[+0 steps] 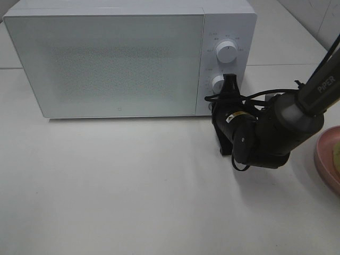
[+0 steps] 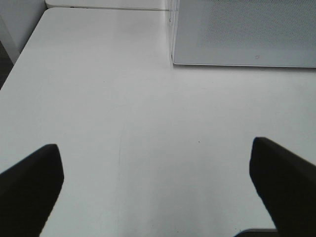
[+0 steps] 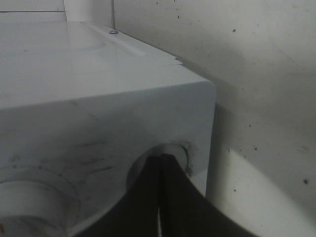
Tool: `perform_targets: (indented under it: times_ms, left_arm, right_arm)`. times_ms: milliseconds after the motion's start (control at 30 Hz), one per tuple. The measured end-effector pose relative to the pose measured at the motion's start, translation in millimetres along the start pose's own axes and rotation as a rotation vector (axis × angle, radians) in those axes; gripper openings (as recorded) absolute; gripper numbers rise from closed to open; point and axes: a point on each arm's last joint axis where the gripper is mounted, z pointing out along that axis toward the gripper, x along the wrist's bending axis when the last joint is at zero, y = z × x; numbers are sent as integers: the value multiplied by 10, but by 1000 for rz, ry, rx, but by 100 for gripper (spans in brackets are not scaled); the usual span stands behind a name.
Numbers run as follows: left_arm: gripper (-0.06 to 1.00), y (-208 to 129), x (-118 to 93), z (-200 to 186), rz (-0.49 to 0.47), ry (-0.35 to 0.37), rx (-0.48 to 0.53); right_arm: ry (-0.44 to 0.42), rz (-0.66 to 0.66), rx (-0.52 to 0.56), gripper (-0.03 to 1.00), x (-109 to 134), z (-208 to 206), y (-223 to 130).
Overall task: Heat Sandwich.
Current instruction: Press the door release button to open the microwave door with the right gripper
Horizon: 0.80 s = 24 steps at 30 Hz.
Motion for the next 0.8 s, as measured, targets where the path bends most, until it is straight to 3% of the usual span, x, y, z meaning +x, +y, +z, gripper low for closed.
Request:
perform_targets:
  times_ms: [800]
  left_arm:
    - [97,0,-1,0,0,-1,0]
  right_arm:
    - [-12,5,-30,1,88,121,-46]
